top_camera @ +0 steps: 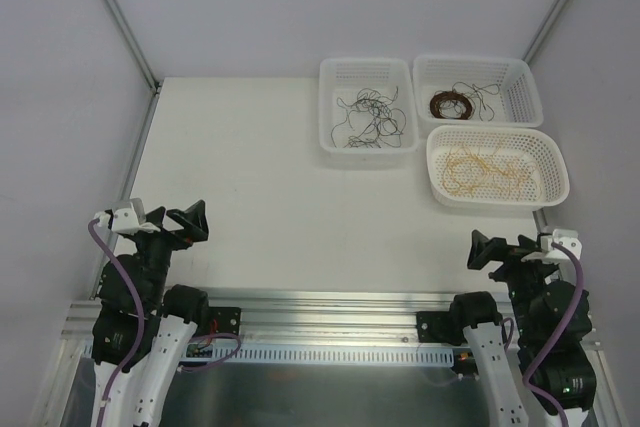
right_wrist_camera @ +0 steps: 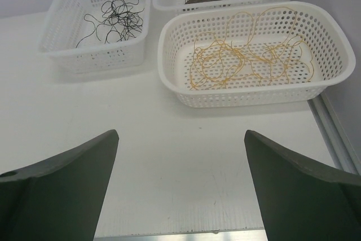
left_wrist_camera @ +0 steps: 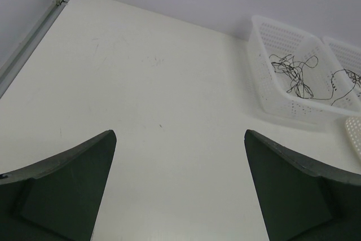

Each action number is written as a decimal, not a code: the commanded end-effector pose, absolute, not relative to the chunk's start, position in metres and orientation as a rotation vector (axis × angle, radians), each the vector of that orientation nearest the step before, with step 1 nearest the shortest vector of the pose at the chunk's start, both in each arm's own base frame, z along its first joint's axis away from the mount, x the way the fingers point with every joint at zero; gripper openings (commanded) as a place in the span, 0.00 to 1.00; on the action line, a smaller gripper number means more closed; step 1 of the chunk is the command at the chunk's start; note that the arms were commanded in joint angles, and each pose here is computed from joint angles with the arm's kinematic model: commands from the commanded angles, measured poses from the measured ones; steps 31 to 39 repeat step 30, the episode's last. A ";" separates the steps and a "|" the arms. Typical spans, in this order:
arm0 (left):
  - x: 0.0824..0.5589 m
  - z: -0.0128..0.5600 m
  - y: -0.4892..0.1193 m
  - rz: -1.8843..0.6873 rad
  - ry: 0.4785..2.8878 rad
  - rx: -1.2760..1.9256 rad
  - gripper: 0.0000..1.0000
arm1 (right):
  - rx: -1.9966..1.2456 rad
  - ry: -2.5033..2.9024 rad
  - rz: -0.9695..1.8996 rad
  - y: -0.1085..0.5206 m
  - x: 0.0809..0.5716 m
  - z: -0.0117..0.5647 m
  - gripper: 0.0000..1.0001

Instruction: Untangle the cables

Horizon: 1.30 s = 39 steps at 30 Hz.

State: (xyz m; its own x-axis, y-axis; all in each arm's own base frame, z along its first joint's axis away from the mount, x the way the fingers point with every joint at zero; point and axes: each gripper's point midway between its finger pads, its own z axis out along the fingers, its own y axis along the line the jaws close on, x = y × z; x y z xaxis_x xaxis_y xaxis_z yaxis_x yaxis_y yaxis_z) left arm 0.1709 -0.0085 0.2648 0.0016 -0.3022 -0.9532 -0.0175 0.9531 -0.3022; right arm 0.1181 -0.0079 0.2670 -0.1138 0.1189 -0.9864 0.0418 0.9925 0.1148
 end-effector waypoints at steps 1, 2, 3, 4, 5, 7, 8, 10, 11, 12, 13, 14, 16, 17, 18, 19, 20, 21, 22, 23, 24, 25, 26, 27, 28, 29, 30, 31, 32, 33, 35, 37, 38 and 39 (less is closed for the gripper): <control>0.146 0.287 -0.004 -0.283 1.400 -0.270 0.99 | 0.131 1.488 0.061 -0.018 0.091 0.283 1.00; 0.146 0.286 -0.003 -0.279 1.401 -0.274 0.99 | 0.129 1.491 0.059 -0.018 0.092 0.282 1.00; 0.146 0.285 -0.002 -0.275 1.403 -0.278 0.99 | 0.130 1.501 0.056 -0.018 0.096 0.278 0.99; 0.146 0.286 -0.001 -0.270 1.402 -0.280 0.99 | 0.131 1.501 0.057 -0.018 0.097 0.277 1.00; 0.148 0.284 0.000 -0.260 1.410 -0.284 0.99 | 0.128 1.506 0.059 -0.017 0.099 0.275 1.00; 0.149 0.283 0.001 -0.254 1.416 -0.289 0.99 | 0.129 1.511 0.062 -0.016 0.103 0.272 0.99; 0.149 0.283 0.001 -0.251 1.417 -0.289 0.99 | 0.124 1.510 0.069 -0.015 0.104 0.272 1.00; 0.150 0.282 0.001 -0.247 1.423 -0.289 0.99 | 0.120 1.510 0.078 -0.014 0.105 0.272 1.00; 0.150 0.281 0.002 -0.242 1.424 -0.292 0.99 | 0.119 1.510 0.079 -0.014 0.106 0.272 1.00; 0.150 0.282 0.002 -0.239 1.422 -0.293 0.99 | 0.123 1.511 0.075 -0.014 0.106 0.271 1.00; 0.150 0.281 0.003 -0.235 1.425 -0.295 0.99 | 0.123 1.513 0.077 -0.014 0.106 0.271 1.00; 0.151 0.281 0.004 -0.230 1.426 -0.295 0.99 | 0.120 1.515 0.080 -0.013 0.107 0.270 1.00; 0.151 0.281 0.005 -0.221 1.428 -0.301 0.99 | 0.117 1.513 0.083 -0.013 0.107 0.270 1.00; 0.152 0.281 0.005 -0.218 1.431 -0.299 0.99 | 0.118 1.513 0.082 -0.013 0.107 0.270 1.00; 0.152 0.280 0.006 -0.215 1.434 -0.301 0.99 | 0.118 1.513 0.082 -0.013 0.107 0.270 1.00; 0.152 0.281 0.006 -0.214 1.432 -0.302 0.99 | 0.116 1.513 0.085 -0.012 0.108 0.270 0.99; 0.152 0.280 0.006 -0.212 1.434 -0.301 0.99 | 0.115 1.512 0.086 -0.012 0.108 0.270 1.00; 0.152 0.280 0.006 -0.211 1.434 -0.302 0.99 | 0.115 1.511 0.089 -0.012 0.108 0.271 1.00; 0.152 0.280 0.006 -0.211 1.432 -0.302 0.99 | 0.113 1.512 0.090 -0.012 0.108 0.270 0.99; 0.152 0.280 0.006 -0.211 1.432 -0.302 0.99 | 0.116 1.512 0.087 -0.012 0.108 0.270 0.99; 0.152 0.280 0.006 -0.210 1.432 -0.304 0.99 | 0.114 1.514 0.088 -0.012 0.109 0.269 1.00; 0.152 0.280 0.007 -0.207 1.433 -0.304 0.99 | 0.119 1.512 0.086 -0.013 0.108 0.270 0.99; 0.153 0.279 0.007 -0.205 1.436 -0.305 0.99 | 0.119 1.515 0.086 -0.013 0.108 0.269 0.99; 0.152 0.280 0.007 -0.206 1.433 -0.305 0.99 | 0.119 1.513 0.089 -0.012 0.108 0.269 1.00; 0.152 0.280 0.008 -0.202 1.434 -0.306 0.99 | 0.117 1.513 0.089 -0.012 0.108 0.269 1.00; 0.153 0.280 0.007 -0.203 1.436 -0.307 0.99 | 0.115 1.514 0.091 -0.012 0.108 0.269 1.00; 0.153 0.280 0.007 -0.202 1.436 -0.306 0.99 | 0.116 1.512 0.093 -0.012 0.108 0.269 1.00; 0.153 0.280 0.007 -0.202 1.436 -0.306 0.99 | 0.116 1.512 0.093 -0.012 0.108 0.269 1.00; 0.153 0.280 0.007 -0.202 1.436 -0.306 0.99 | 0.116 1.512 0.093 -0.012 0.108 0.269 1.00; 0.153 0.280 0.007 -0.202 1.436 -0.306 0.99 | 0.116 1.512 0.093 -0.012 0.108 0.269 1.00; 0.153 0.280 0.007 -0.202 1.436 -0.306 0.99 | 0.116 1.512 0.093 -0.012 0.108 0.269 1.00; 0.153 0.280 0.007 -0.202 1.436 -0.306 0.99 | 0.116 1.512 0.093 -0.012 0.108 0.269 1.00; 0.153 0.280 0.007 -0.202 1.436 -0.306 0.99 | 0.116 1.512 0.093 -0.012 0.108 0.269 1.00; 0.153 0.280 0.007 -0.202 1.436 -0.306 0.99 | 0.116 1.512 0.093 -0.012 0.108 0.269 1.00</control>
